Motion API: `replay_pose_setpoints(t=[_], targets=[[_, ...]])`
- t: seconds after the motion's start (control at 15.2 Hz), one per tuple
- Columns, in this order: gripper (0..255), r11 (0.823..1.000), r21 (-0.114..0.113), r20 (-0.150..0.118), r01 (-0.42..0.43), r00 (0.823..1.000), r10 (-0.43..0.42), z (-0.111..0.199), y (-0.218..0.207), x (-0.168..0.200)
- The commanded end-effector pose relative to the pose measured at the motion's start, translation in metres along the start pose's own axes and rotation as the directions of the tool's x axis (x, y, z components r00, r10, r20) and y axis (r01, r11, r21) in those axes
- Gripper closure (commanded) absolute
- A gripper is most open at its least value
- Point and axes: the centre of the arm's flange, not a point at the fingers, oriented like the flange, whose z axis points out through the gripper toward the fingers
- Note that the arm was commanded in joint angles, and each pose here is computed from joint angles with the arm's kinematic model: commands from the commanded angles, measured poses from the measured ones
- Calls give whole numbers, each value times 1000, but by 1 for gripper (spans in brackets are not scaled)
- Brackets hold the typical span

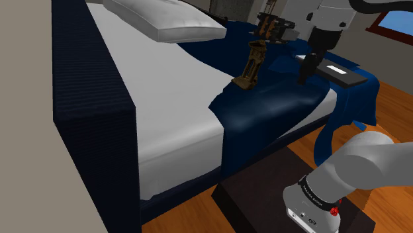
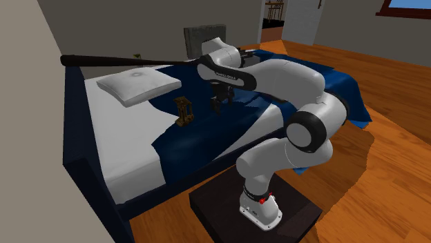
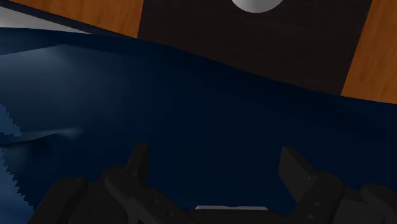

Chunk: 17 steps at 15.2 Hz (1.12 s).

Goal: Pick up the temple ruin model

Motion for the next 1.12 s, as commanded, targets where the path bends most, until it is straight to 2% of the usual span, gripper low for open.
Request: replay_pose_setpoints(t=[0.0,0.53,1.06], targets=[[0,1000,0,0,0,1000,0,0,0,0],[0,986,120,62,-112,993,106,-58,-59,45],[0,946,230,135,-228,970,201,-120,-106,98]])
